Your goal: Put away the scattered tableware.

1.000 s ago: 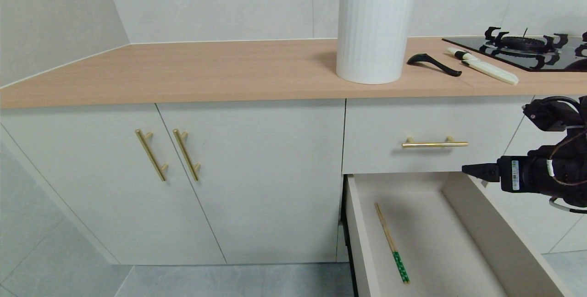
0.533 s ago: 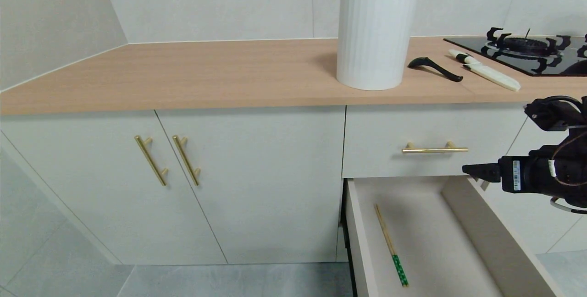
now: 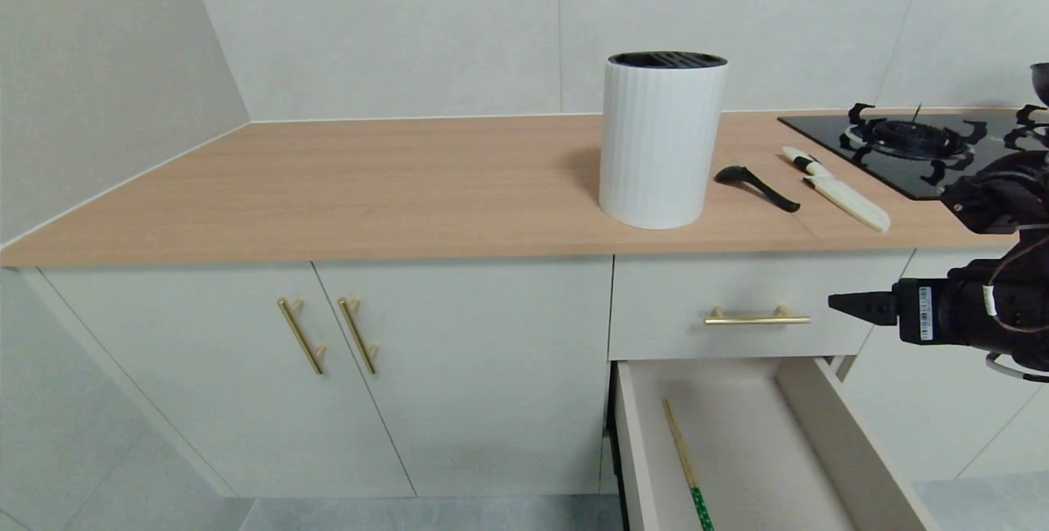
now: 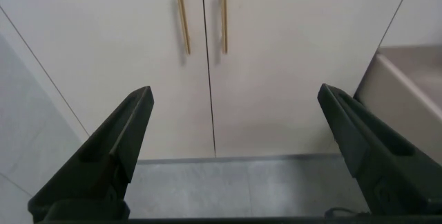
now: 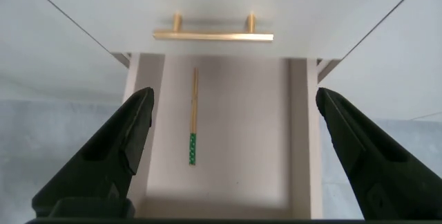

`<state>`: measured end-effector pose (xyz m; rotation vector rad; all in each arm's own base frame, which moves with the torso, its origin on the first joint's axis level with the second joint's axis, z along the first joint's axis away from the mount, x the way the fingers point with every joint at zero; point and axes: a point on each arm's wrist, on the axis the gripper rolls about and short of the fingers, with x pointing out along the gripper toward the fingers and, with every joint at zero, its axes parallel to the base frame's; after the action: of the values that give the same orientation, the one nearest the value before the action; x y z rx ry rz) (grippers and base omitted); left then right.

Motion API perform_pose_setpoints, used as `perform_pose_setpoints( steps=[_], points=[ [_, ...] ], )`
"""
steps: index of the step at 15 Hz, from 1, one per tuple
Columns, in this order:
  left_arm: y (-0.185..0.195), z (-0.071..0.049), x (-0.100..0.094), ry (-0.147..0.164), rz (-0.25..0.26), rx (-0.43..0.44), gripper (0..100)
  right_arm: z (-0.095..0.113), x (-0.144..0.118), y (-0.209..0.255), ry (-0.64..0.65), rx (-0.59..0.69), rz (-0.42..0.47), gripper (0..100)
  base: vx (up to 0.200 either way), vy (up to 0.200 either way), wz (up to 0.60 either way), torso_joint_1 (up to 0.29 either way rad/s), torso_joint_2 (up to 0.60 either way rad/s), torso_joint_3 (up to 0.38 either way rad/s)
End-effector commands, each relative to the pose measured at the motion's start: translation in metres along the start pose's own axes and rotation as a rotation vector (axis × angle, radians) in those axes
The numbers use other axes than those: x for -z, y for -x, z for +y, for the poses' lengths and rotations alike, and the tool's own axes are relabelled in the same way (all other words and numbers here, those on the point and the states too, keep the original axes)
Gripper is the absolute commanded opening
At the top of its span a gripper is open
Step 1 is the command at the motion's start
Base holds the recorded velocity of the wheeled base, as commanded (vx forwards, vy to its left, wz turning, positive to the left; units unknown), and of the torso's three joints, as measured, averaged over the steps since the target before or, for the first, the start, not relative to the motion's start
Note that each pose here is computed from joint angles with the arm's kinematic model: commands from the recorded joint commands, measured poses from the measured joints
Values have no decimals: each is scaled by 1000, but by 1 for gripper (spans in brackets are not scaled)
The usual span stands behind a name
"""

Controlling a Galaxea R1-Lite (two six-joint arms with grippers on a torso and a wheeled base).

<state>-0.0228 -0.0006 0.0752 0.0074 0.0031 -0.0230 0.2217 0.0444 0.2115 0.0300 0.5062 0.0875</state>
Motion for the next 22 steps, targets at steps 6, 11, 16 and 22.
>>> perform_pose_setpoints(
  steps=[6, 11, 16, 22],
  points=[
    [0, 0, 0, 0, 0, -2, 100, 0, 3, -1, 21, -4, 13, 100, 0, 0, 0, 194, -475, -288],
    [0, 0, 0, 0, 0, -2, 100, 1, 4, -2, 22, -10, 18, 100, 0, 0, 0, 209, -488, -271],
    [0, 0, 0, 0, 0, 0, 100, -1, -7, -38, 66, -27, -51, 100, 0, 0, 0, 40, -89, -48],
    [0, 0, 0, 0, 0, 0, 100, -14, -45, -140, 144, -90, -164, 100, 0, 0, 0, 0, 0, 0]
  ],
)
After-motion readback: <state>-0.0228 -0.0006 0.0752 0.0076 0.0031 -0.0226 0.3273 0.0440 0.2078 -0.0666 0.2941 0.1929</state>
